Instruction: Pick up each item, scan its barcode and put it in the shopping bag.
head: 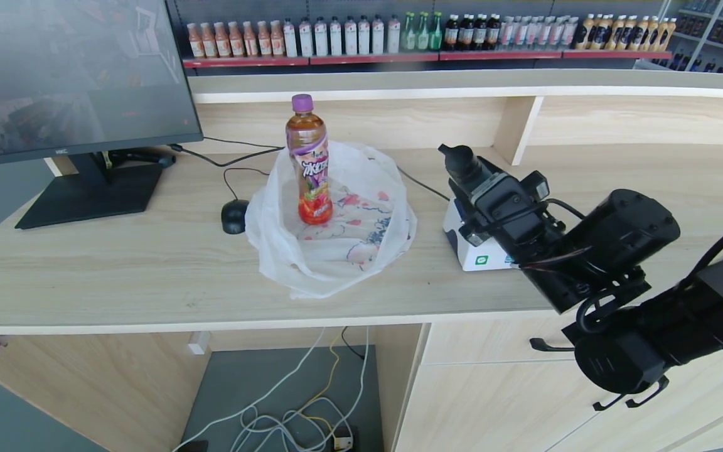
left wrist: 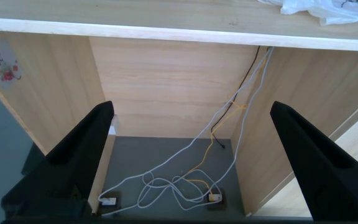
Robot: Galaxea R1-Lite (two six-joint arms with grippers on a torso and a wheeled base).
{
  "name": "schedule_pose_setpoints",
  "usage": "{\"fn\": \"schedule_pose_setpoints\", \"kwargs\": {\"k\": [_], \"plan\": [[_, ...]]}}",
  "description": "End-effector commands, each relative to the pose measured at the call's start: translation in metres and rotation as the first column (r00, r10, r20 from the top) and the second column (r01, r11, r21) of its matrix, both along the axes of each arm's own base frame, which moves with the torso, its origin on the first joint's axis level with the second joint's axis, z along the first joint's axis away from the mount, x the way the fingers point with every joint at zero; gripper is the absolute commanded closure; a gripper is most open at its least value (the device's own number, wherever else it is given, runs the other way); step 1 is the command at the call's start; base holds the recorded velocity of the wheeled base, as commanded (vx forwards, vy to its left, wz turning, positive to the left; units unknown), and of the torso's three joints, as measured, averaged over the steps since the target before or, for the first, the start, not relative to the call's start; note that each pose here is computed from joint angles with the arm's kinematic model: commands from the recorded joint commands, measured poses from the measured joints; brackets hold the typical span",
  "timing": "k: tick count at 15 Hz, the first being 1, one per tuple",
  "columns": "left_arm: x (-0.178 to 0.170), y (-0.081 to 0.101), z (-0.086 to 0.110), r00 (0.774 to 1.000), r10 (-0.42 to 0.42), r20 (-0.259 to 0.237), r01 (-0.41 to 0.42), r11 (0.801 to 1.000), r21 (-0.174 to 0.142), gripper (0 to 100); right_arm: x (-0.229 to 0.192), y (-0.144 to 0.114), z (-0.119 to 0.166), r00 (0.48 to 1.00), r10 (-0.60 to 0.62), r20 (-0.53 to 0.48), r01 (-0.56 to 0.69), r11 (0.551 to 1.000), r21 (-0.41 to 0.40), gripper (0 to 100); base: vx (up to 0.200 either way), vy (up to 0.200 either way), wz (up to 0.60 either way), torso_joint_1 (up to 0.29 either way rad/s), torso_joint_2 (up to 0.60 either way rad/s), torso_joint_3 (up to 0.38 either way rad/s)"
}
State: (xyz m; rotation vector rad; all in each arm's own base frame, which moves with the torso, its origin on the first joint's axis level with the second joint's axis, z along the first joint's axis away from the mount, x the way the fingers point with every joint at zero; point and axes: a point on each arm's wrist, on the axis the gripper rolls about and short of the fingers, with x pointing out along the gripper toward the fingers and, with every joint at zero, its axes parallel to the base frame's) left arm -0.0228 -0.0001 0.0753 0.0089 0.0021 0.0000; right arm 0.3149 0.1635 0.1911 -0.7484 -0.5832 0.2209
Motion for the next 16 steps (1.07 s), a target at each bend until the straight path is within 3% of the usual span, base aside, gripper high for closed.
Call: {"fn": "schedule_pose_setpoints", "kwargs": {"k": [1, 5, 9, 11, 13, 16], "plan": [[0.0, 0.0, 0.0, 1.0, 0.002, 0.001, -0.002, 1.0, 0.0, 0, -0.02, 0.007, 0.022, 0.999, 0.023, 0.025, -0.025, 0.995, 0.093, 100, 0.0, 0.0, 0.0, 0.0, 0.0, 0.0], [0.0, 0.0, 0.0, 1.0, 0.0, 0.001, 0.0, 1.0, 0.0, 0, -0.036, 0.001, 0.039, 1.0, 0.003, 0.001, -0.003, 0.968, 0.25, 100, 0.0, 0.0, 0.0, 0.0, 0.0, 0.0], [0.0, 0.0, 0.0, 1.0, 0.002, 0.001, -0.002, 1.0, 0.0, 0, -0.053, -0.01, 0.03, 0.987, 0.116, -0.111, -0.054, 0.891, 0.451, 100, 0.0, 0.0, 0.0, 0.0, 0.0, 0.0], [0.0, 0.0, 0.0, 1.0, 0.002, 0.001, -0.002, 1.0, -0.001, 0, -0.065, -0.027, 0.028, 0.981, 0.132, -0.141, -0.043, 0.862, 0.504, 100, 0.0, 0.0, 0.0, 0.0, 0.0, 0.0], [0.0, 0.0, 0.0, 1.0, 0.0, 0.001, 0.0, 1.0, 0.0, 0, -0.069, -0.039, 0.023, 0.968, 0.175, -0.179, -0.035, 0.804, 0.594, 100, 0.0, 0.0, 0.0, 0.0, 0.0, 0.0], [0.0, 0.0, 0.0, 1.0, 0.0, 0.001, 0.0, 1.0, 0.0, 0, -0.075, -0.043, 0.01, 0.944, 0.228, -0.237, -0.021, 0.761, 0.648, 100, 0.0, 0.0, 0.0, 0.0, 0.0, 0.0]]}}
